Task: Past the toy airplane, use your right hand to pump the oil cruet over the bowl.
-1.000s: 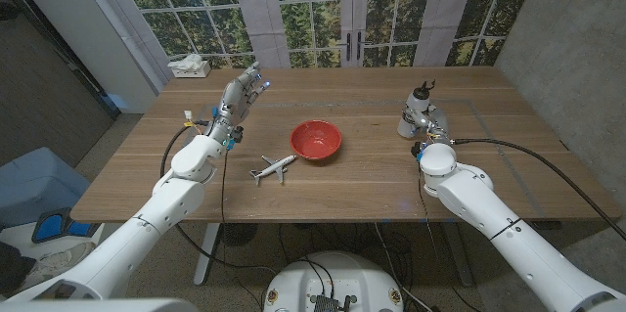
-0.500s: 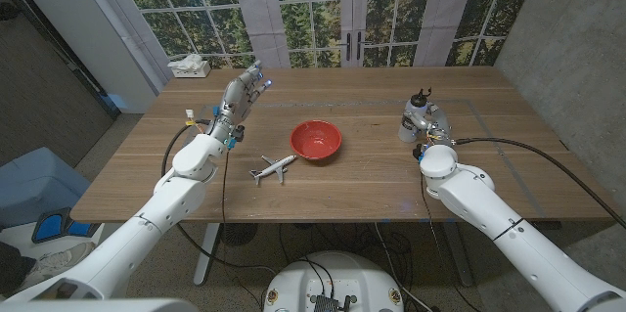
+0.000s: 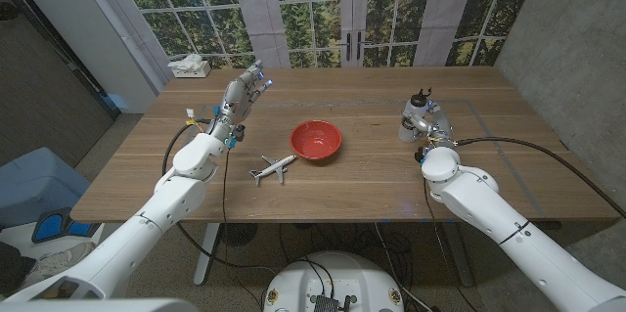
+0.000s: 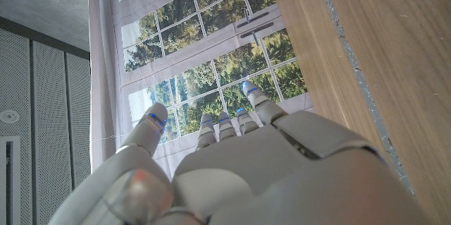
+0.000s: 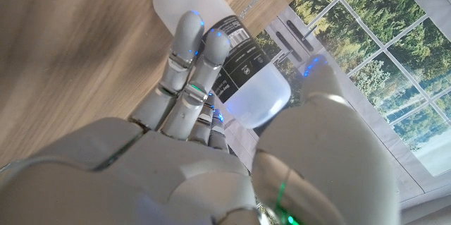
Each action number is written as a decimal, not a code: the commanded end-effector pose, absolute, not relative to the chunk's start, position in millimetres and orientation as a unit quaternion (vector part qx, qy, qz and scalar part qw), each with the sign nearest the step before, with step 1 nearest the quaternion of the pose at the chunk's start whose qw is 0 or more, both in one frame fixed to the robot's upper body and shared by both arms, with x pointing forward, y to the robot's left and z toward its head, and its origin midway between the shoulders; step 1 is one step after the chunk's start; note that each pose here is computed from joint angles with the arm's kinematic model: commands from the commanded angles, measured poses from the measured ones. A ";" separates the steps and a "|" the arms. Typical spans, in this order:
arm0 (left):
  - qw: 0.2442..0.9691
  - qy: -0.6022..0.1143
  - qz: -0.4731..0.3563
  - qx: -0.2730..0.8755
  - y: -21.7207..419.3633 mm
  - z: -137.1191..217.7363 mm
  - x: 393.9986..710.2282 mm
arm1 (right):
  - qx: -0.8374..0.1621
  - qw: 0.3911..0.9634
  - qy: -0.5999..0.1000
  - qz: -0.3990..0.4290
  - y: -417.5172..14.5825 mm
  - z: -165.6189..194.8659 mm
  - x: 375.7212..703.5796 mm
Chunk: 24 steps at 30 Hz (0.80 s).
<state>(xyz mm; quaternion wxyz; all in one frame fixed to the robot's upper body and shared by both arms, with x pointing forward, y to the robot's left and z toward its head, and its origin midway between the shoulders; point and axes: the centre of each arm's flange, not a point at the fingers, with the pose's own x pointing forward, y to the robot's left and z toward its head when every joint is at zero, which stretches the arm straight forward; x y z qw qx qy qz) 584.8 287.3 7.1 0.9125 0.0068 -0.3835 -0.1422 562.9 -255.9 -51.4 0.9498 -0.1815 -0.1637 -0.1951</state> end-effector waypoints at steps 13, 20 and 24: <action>0.913 -0.382 -0.143 0.009 283.4 5.9 580.7 | -0.199 0.943 -0.170 -0.204 -279.0 -55.7 537.6; 0.912 -0.383 -0.145 0.011 282.7 7.0 579.3 | -0.121 0.952 -0.211 -0.185 -294.3 -60.2 530.2; 0.912 -0.383 -0.146 0.010 282.8 7.2 579.9 | -0.097 0.952 -0.215 -0.197 -298.4 -60.4 527.0</action>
